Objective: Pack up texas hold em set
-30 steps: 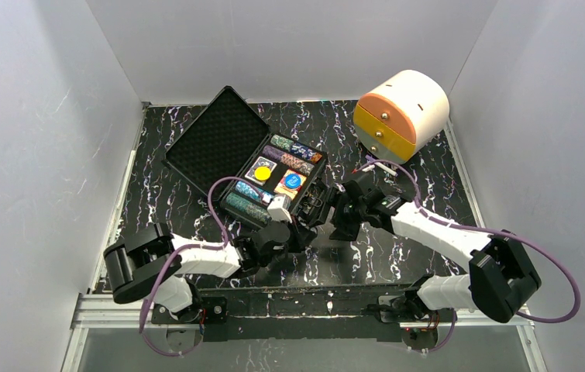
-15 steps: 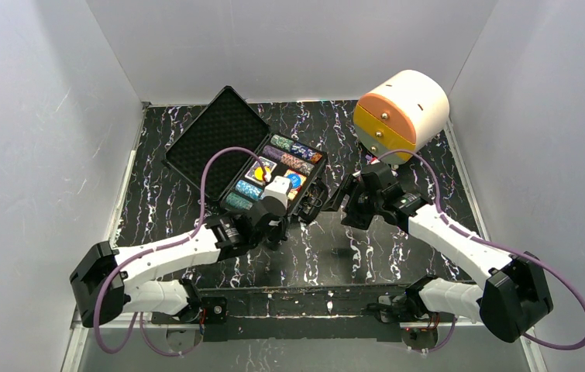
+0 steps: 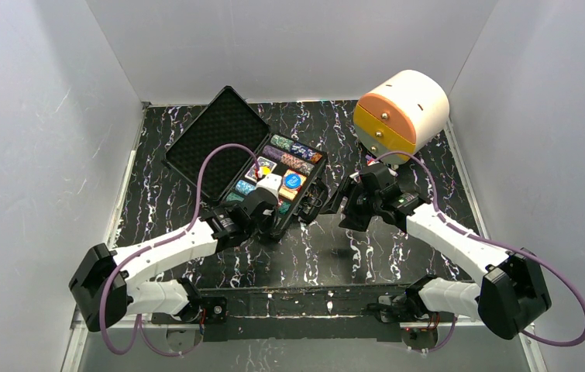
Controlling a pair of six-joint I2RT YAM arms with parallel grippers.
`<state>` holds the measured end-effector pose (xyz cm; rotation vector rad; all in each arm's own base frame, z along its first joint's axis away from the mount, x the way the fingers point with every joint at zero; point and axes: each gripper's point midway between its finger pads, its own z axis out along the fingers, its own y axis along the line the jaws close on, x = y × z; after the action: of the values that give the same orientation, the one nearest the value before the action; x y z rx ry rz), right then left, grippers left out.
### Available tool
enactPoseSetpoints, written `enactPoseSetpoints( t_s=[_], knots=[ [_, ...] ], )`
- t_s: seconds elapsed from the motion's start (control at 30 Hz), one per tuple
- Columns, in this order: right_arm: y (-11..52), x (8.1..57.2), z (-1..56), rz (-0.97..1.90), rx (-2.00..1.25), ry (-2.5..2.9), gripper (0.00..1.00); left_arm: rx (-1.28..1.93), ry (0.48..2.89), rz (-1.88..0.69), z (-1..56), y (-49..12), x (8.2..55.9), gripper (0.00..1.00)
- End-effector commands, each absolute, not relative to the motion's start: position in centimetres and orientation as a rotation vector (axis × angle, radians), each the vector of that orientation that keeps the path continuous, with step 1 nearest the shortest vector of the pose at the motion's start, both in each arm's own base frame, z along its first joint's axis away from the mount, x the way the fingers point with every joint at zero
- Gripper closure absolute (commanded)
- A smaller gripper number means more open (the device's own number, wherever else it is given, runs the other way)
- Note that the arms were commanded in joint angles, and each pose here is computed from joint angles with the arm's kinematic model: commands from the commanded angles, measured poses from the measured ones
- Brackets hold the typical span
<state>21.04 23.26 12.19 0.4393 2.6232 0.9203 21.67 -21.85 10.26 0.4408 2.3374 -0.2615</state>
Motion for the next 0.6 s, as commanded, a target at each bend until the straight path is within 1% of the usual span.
enactPoseSetpoints(
  t_s=[0.0, 0.13, 0.37, 0.57],
  knots=[
    [24.0, 21.4, 12.8, 0.974, 0.398, 2.604, 0.19, 0.454, 2.304, -0.262, 12.0, -21.9, 22.2, 1.0],
    [24.4, 21.3, 12.9, 1.009, 0.385, 2.607, 0.19, 0.465, 2.296, -0.23, 12.7, -22.0, 22.8, 1.0],
    [24.5, 21.3, 13.3, 1.021, 0.367, 2.596, 0.19, 0.531, 2.324, -0.17, 11.7, -21.6, 22.7, 1.0],
    [24.6, 21.2, 13.0, 1.027, 0.378, 2.604, 0.19, 0.512, 2.314, -0.136, 12.0, -21.7, 23.5, 1.0]
  ],
)
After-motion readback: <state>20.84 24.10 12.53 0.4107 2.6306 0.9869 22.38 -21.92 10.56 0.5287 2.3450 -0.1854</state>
